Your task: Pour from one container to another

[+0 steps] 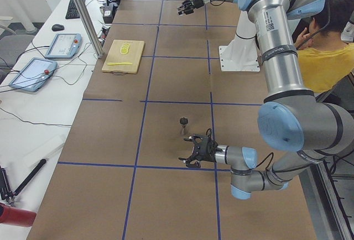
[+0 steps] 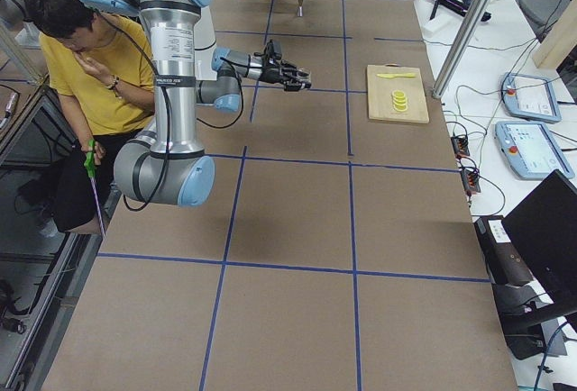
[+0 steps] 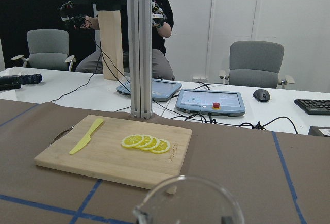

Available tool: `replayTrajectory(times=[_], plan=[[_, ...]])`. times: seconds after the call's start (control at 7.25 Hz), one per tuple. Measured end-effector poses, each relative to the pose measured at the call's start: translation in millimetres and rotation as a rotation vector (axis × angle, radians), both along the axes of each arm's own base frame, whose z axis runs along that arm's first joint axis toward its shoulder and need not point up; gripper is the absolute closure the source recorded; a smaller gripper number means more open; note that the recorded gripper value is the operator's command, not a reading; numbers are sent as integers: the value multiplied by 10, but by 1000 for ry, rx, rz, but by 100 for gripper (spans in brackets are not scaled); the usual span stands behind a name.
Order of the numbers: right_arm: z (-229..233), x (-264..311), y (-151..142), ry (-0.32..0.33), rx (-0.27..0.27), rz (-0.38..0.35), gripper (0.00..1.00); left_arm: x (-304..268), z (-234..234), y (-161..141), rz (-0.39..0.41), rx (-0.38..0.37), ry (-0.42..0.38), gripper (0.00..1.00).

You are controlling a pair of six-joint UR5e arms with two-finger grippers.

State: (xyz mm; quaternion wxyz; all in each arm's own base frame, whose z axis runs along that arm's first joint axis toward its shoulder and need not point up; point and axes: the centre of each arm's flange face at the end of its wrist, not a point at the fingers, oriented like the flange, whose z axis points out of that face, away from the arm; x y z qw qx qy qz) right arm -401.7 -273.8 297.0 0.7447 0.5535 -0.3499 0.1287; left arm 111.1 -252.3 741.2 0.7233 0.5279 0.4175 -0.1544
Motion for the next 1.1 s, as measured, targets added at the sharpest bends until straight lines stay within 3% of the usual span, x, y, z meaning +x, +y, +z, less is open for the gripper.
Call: replayTrajectory(times=[0.28,0.55,1.1], plan=[[-84,-44,-10,-17,2,0,100,120,-59,-376,2,-25,-83,1],[-75,-90,-20,-19,0,3,100,306,-283,-1076,20,-21,-204,1],[68,-169,-39,-28,-20,16,100,-60,-620,-2051,134,-108,-316,1]])
